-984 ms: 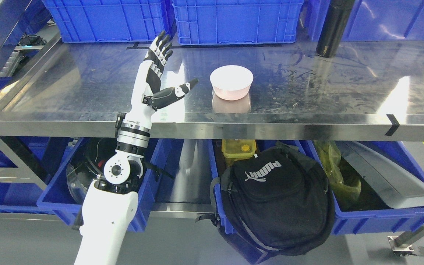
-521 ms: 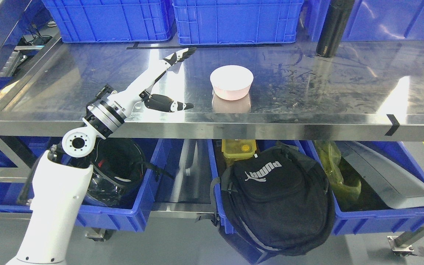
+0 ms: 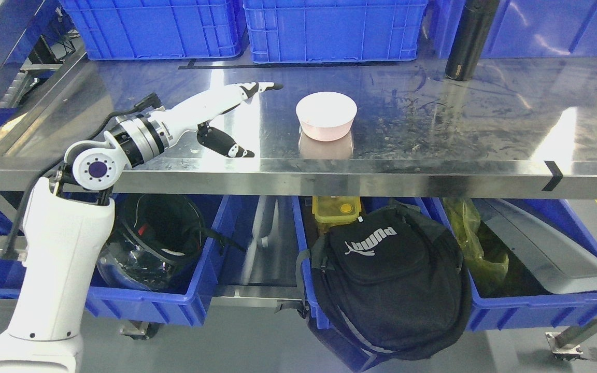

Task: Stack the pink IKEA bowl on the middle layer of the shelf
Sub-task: 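Reach the left hand forward to the rim of the pink bowl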

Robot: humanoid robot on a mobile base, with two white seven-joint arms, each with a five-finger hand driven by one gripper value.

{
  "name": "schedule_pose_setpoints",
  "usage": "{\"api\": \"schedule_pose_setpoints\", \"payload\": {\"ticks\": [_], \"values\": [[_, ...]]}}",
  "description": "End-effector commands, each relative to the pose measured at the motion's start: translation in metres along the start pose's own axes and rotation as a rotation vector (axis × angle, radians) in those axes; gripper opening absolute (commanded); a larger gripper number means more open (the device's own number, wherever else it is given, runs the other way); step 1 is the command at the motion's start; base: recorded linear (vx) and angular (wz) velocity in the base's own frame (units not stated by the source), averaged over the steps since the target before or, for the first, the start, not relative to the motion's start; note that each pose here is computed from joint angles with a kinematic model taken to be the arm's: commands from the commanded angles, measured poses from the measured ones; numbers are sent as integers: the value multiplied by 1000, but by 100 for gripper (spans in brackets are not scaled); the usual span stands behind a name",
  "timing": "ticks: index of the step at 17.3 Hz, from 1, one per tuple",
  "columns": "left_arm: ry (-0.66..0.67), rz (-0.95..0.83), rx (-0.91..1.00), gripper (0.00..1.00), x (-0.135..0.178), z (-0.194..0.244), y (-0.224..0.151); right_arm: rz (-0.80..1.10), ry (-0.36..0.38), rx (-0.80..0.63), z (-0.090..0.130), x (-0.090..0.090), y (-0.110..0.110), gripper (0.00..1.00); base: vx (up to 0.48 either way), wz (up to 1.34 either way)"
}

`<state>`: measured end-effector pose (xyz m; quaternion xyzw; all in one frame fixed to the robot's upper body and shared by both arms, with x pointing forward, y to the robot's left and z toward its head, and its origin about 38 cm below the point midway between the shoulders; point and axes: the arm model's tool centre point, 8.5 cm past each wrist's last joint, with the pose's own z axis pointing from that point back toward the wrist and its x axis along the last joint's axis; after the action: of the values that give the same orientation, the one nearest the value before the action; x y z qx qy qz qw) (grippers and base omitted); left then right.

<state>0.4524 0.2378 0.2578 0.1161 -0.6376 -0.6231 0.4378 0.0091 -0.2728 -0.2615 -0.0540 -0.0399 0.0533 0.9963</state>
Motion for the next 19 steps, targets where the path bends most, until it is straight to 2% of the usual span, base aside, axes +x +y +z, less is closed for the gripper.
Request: {"api": "schedule_pose_setpoints", "payload": {"ticks": [1, 4, 8, 13, 19], "values": [[87, -149, -192, 99, 48, -66, -1, 2, 8, -17, 0, -10, -10, 100, 0, 0], [138, -289, -218, 99, 72, -96, 6, 2, 8, -17, 0, -10, -10, 100, 0, 0], [129, -261, -246, 97, 84, -125, -9, 2, 8, -17, 0, -10, -10, 100, 0, 0], [167, -217, -330, 94, 76, -149, -36, 2, 8, -17, 0, -10, -10, 100, 0, 0], [196, -209, -363, 90, 72, -158, -39, 2, 8, -17, 0, -10, -10, 100, 0, 0]]}}
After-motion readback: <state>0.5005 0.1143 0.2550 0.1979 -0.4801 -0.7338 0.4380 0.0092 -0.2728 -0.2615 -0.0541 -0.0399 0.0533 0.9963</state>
